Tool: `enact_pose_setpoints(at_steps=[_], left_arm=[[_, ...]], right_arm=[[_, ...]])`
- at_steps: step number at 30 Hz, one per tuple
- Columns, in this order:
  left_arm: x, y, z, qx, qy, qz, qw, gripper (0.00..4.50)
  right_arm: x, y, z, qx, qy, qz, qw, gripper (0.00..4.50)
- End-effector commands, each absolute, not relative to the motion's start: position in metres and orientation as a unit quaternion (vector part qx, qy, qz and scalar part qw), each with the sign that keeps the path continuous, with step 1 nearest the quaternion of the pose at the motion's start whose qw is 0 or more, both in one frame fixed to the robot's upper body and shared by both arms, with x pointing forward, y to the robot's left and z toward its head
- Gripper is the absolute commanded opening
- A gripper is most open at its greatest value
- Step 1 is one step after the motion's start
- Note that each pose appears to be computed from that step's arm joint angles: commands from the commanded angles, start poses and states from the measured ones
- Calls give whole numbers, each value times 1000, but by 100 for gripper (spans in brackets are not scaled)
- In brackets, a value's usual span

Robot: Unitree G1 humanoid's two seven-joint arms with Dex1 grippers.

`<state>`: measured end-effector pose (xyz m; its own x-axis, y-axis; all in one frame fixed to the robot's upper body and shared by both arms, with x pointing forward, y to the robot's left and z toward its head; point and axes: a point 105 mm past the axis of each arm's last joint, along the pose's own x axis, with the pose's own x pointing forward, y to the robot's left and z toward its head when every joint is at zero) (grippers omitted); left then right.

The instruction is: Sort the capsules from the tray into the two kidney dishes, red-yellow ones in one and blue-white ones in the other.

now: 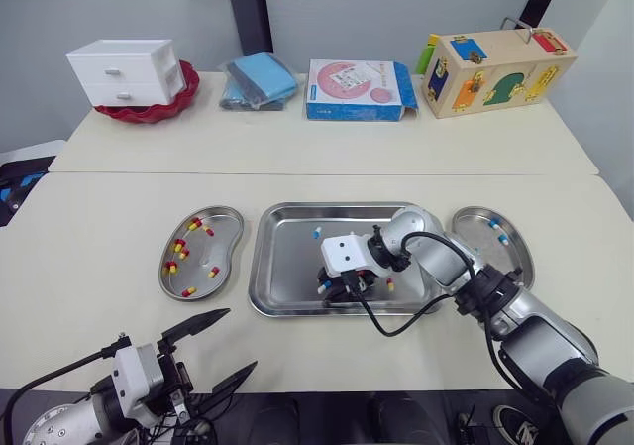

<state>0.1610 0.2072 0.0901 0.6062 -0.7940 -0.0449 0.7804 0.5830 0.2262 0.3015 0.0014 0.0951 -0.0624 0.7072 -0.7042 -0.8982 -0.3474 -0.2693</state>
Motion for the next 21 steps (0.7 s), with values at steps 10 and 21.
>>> enact_pose_setpoints(at_steps=[10,21], left_arm=[[162,208,95,123,-45,-446,885,450],[156,198,94,133,-60,-497,855,450]], right_arm=[[304,3,100,-400,111,715,563,2],[279,-26,162,-283,49,706,647,2]])
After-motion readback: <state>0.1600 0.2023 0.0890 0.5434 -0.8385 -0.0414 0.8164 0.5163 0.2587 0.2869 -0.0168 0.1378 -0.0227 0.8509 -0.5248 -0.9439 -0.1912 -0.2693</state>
